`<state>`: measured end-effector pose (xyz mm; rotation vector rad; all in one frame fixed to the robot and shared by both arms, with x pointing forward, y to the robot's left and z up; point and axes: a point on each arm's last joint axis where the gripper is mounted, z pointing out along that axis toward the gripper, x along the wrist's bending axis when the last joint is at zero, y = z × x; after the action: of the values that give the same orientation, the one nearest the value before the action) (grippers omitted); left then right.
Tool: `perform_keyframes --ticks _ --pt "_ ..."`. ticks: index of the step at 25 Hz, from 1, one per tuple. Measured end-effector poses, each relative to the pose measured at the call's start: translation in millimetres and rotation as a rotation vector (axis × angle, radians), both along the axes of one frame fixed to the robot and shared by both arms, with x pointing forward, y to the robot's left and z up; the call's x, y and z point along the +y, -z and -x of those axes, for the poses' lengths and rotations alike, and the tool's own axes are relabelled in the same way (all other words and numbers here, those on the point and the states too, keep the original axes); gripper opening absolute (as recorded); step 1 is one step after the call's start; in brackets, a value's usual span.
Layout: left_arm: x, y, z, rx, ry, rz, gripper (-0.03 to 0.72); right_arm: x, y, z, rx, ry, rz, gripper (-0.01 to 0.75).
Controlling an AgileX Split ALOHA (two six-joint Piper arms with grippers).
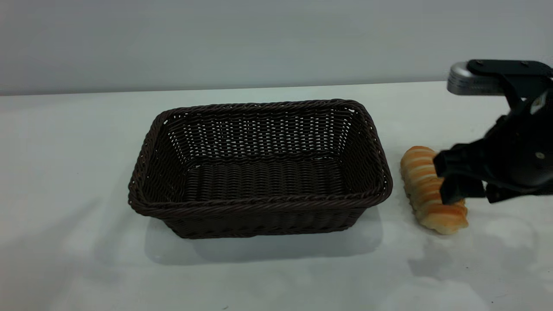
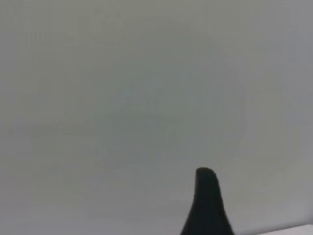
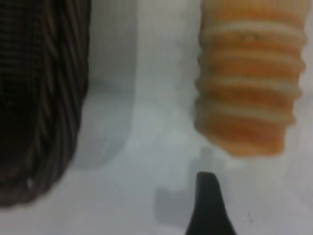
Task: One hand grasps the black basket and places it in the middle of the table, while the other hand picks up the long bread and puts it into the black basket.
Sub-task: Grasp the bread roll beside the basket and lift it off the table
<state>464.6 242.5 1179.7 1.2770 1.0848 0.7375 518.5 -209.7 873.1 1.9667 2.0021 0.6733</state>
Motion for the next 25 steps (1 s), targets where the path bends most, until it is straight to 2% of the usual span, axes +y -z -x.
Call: perform_keyframes --ticks 17,22,25 --pt "0.2 -1.6 3.0 -0.009 0.003 -0.003 0.594 9.7 49.4 -30.7 0.074 -0.027 0.041 0.516" --pt "0.1 -1.6 3.0 -0.009 0.004 -0.003 0.594 9.2 60.9 -31.4 0.071 -0.040 0.056 0.420" --pt "0.1 -1.6 3.0 -0.009 0.004 -0.003 0.594 9.2 63.0 -32.3 0.062 -0.039 0.057 0.300"
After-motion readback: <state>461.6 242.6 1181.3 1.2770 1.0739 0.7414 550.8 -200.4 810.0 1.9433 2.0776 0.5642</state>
